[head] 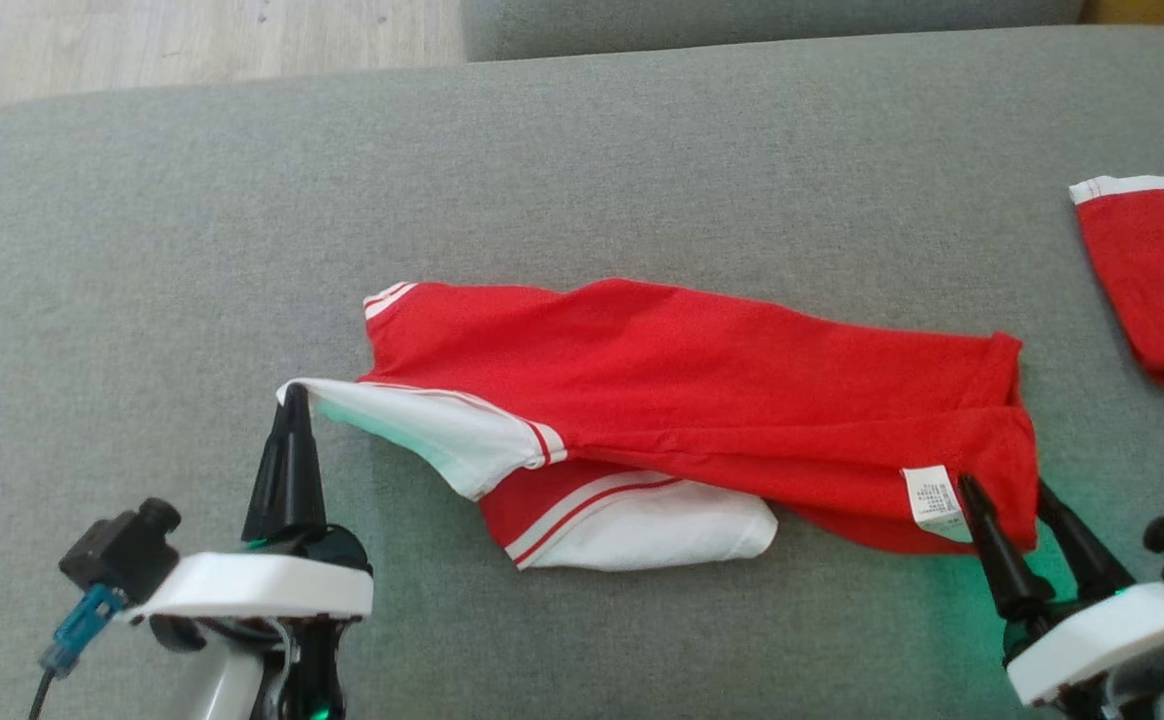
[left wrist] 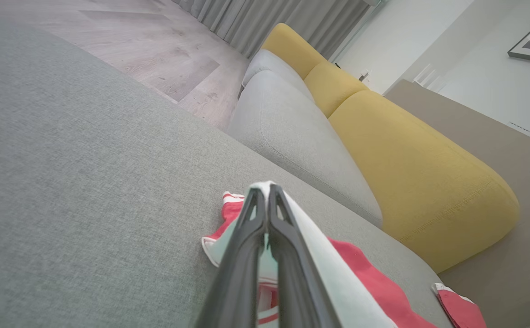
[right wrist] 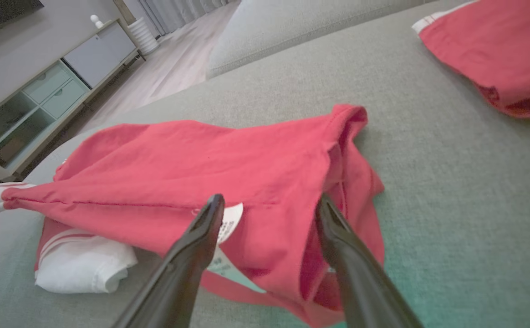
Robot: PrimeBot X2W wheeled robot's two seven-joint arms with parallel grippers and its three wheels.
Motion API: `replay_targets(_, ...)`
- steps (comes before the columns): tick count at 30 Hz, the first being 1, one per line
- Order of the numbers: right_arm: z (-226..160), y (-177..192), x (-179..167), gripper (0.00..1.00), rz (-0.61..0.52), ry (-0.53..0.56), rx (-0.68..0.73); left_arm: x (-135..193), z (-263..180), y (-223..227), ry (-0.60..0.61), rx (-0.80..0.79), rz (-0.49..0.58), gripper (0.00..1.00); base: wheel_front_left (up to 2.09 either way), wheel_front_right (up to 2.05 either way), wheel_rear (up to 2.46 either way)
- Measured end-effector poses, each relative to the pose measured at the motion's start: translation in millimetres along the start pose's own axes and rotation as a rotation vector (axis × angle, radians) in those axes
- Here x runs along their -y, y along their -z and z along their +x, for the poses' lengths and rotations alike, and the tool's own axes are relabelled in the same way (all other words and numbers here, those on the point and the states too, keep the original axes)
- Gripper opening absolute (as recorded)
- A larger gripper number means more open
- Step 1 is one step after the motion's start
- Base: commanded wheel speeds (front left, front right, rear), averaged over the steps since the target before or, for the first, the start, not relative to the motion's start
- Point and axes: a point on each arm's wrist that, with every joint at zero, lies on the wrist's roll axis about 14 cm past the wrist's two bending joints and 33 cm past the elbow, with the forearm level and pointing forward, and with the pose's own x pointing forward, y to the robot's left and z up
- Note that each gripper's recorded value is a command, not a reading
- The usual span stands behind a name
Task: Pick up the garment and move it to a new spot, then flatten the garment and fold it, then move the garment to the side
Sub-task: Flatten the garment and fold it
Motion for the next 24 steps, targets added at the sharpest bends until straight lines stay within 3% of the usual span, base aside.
replay_targets(5, 2, -14, -1, 1.0, 0.001, 0.003, 0.023, 0, -2, -2, -0.002, 0.006, 0.002, 0.0, 0.0, 0.0, 0.0)
replay_targets(7, 2, -15, 1, 0.85, -0.007, 0.012, 0.021, 0, -3, -3, -0.002, 0.008, 0.003, 0.0, 0.0, 0.0, 0.0)
replay_targets(11, 0, -7, 6, 0.74, -0.005, 0.034, -0.024, -1, -4, -4, -0.007, 0.011, 0.003, 0.0, 0.0, 0.0, 0.0)
replay_targets(13, -1, -4, 8, 0.55, -0.007, 0.045, -0.035, -2, -5, -4, -0.009, 0.012, 0.003, 0.0, 0.0, 0.0, 0.0)
replay_targets(14, 0, -2, 8, 0.37, -0.003, 0.049, -0.042, -3, -5, -4, -0.012, 0.011, 0.002, 0.0, 0.0, 0.0, 0.0)
replay_targets(16, 1, -2, 7, 0.24, -0.003, 0.049, -0.04, -4, -6, -3, -0.015, 0.01, 0.002, 0.0, 0.0, 0.0, 0.0)
replay_targets(18, 1, -4, 8, 0.0, -0.007, 0.053, -0.033, -4, -5, -3, -0.014, 0.01, 0.003, 0.0, 0.0, 0.0, 0.0)
replay_targets(24, -1, -12, 7, 0.0, -0.028, 0.054, -0.007, 0, -2, -5, -0.001, 0.014, 0.006, 0.0, 0.0, 0.0, 0.0)
